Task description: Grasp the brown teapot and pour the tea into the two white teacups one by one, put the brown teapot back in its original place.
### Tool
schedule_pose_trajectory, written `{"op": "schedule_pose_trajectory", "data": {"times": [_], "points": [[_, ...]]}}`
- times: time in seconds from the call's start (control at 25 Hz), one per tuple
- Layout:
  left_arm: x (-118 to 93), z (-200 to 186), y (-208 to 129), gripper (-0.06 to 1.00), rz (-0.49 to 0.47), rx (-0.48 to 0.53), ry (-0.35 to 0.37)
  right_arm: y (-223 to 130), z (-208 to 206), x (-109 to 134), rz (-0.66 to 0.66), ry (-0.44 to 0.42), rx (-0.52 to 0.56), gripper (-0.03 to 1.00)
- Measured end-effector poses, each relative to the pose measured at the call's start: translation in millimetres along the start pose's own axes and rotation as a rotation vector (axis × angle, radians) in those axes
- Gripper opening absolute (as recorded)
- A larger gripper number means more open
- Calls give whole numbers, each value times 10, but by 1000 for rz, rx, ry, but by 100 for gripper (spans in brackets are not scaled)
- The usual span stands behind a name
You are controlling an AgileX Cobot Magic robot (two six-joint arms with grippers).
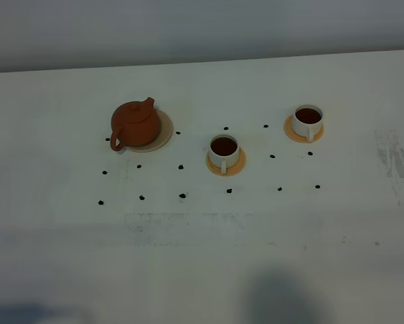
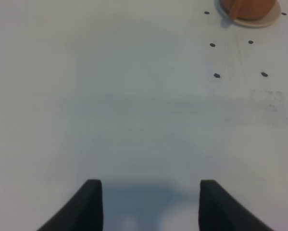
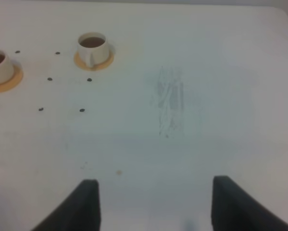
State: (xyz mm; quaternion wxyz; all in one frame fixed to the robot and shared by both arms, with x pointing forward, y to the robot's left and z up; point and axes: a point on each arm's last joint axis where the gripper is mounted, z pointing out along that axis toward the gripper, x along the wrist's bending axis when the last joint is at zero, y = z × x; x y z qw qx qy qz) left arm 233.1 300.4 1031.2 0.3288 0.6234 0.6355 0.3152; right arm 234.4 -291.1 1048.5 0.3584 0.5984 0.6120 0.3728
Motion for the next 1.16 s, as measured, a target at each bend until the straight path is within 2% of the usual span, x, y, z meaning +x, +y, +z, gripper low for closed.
{"op": "schedule_pose_trajectory", "data": {"times": [0.28, 0.6, 1.16], "points": [[0, 0, 0, 46, 0, 0, 0, 0, 0, -3, -5, 2, 0, 51], [0, 0, 0, 46, 0, 0, 0, -4, -7, -10, -55, 85, 1, 51], [0, 0, 0, 46, 0, 0, 0, -4, -8, -10, -57, 88, 1, 51]]}}
